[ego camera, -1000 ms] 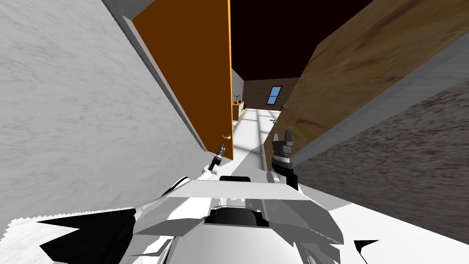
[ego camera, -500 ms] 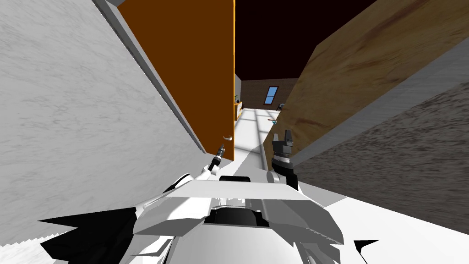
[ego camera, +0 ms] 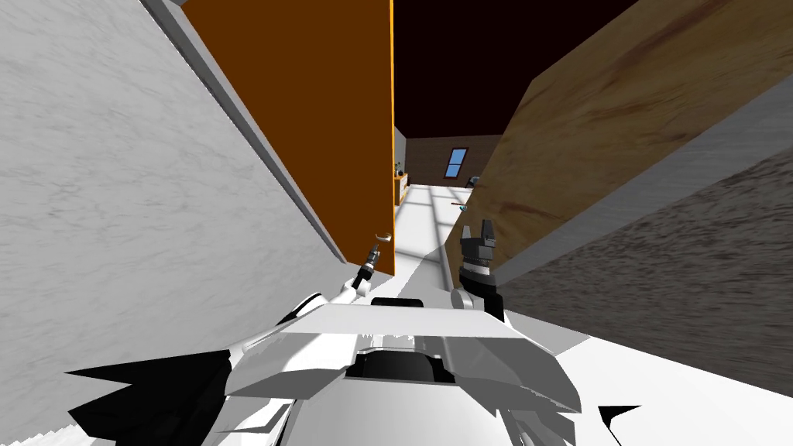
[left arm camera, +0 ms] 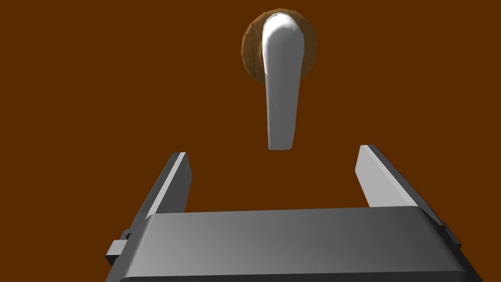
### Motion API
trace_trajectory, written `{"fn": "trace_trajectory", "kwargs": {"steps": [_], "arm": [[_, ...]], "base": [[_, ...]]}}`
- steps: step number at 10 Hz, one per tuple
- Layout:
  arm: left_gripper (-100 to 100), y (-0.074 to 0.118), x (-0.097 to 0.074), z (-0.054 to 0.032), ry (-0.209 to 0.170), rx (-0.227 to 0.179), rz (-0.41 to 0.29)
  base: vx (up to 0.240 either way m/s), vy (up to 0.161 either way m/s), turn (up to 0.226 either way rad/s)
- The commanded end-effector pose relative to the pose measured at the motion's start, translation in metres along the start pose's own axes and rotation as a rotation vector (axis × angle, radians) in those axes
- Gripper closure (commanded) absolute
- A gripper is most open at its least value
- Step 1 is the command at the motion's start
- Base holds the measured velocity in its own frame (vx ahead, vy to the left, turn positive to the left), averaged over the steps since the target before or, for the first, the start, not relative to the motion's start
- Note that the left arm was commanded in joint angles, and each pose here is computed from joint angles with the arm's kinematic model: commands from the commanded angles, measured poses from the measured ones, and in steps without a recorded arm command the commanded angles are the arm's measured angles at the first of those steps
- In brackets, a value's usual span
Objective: Push the door open
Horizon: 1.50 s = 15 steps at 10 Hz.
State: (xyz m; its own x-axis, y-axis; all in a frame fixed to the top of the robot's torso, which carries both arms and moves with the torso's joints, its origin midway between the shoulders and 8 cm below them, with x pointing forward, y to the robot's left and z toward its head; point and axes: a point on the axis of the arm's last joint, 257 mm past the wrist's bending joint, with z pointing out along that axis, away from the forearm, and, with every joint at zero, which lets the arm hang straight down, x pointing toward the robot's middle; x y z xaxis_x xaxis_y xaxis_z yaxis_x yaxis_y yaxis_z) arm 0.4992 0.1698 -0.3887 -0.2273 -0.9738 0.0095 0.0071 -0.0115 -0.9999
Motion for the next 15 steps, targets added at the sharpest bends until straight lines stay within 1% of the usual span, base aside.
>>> {"fn": "trace_trajectory", "kwargs": {"steps": [1, 6, 7, 8, 13, 14, 15], "arm": [[-100, 0.001, -0.001, -0.0007, -0.005, 0.000, 0.000], [-100, 0.003, -0.004, -0.0037, -0.020, -0.001, -0.002], [-100, 0.002, -0.003, -0.0031, -0.018, -0.001, -0.002], [100, 0.002, -0.003, -0.0031, -0.018, -0.001, -0.002], [100, 0.002, -0.003, -0.0031, -0.018, -0.001, -0.002], [100, 0.000, -0.011, -0.0013, -0.037, 0.003, 0.000], [100, 0.000, -0.015, -0.0017, -0.045, 0.003, 0.000]], "base": [[0.204, -0.031, -0.025], [0.206, -0.022, -0.032], [0.087, -0.008, 0.000], [-0.012, 0.000, 0.002], [-0.008, 0.002, -0.005], [0.101, -0.047, 0.031], [0.135, -0.080, 0.042]]}}
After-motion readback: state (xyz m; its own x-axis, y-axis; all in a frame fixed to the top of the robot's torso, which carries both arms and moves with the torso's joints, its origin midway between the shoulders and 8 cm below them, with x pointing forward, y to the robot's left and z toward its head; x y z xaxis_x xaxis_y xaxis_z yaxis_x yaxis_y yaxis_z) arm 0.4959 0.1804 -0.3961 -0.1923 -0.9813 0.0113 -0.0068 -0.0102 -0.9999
